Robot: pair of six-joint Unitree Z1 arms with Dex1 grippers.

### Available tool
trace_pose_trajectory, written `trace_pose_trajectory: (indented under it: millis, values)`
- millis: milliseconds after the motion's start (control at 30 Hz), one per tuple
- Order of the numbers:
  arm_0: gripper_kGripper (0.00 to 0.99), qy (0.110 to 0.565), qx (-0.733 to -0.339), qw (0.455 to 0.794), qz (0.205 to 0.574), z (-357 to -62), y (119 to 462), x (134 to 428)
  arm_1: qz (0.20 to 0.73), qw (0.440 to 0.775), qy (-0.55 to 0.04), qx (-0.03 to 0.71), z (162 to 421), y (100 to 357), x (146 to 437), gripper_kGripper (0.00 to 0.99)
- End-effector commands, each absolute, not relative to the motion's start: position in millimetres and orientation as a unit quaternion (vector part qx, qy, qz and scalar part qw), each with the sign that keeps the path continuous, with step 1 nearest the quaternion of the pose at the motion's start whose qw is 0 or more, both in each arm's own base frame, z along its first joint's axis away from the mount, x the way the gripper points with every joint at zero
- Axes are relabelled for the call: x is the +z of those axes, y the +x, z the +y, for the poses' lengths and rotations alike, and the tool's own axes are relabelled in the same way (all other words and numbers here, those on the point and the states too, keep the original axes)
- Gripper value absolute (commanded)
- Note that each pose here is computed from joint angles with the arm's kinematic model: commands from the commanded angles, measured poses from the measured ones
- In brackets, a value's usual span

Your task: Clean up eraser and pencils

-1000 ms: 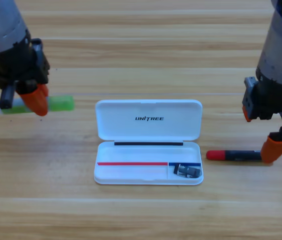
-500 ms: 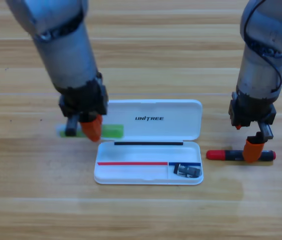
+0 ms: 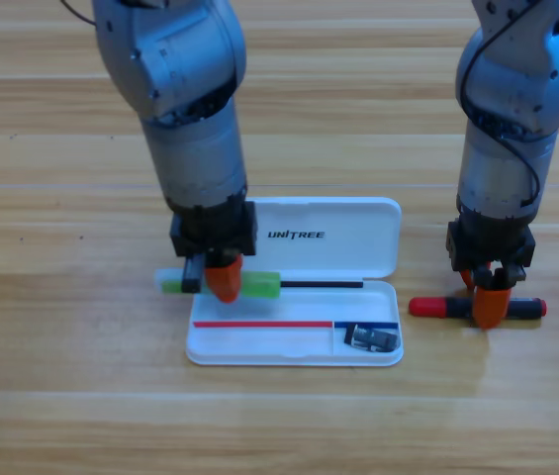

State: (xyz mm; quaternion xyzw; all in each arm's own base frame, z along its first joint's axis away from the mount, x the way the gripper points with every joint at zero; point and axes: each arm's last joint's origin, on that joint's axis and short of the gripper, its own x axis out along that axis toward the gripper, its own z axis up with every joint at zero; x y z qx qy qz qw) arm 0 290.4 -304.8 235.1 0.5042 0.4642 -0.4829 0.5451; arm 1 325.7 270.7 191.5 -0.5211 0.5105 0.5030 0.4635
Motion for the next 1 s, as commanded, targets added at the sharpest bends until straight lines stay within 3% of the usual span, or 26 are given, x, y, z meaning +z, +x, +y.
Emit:
trace_pose_trajectory:
  millis: [33, 100, 133, 533, 767, 1000]
  values:
    - [0.000, 0.498, -0.498, 0.528, 0.474, -325.2, 286.2, 211.5, 0.539, 0.437, -0.503, 0.516, 265.9, 333.5, 154.9, 0.222]
    - [0.000, 0.494, -0.501, 0.531, 0.472, -328.1, 284.6, 212.9, 0.536, 0.438, -0.502, 0.518, 266.3, 333.4, 156.5, 0.038]
    - [0.000, 0.494, -0.503, 0.531, 0.471, -329.7, 283.1, 213.2, 0.535, 0.440, -0.500, 0.520, 266.3, 333.1, 158.5, 0.000]
    - [0.000, 0.484, -0.511, 0.532, 0.471, -341.4, 279.2, 204.2, 0.485, 0.497, -0.488, 0.529, 247.5, 313.3, 234.9, 0.000]
    - [0.000, 0.480, -0.511, 0.531, 0.476, -342.8, 280.0, 198.5, 0.488, 0.479, -0.496, 0.535, 245.2, 292.7, 270.6, 0.000]
    - [0.000, 0.479, -0.513, 0.530, 0.477, -345.3, 279.9, 194.8, 0.493, 0.470, -0.501, 0.534, 250.9, 290.3, 266.4, 0.000]
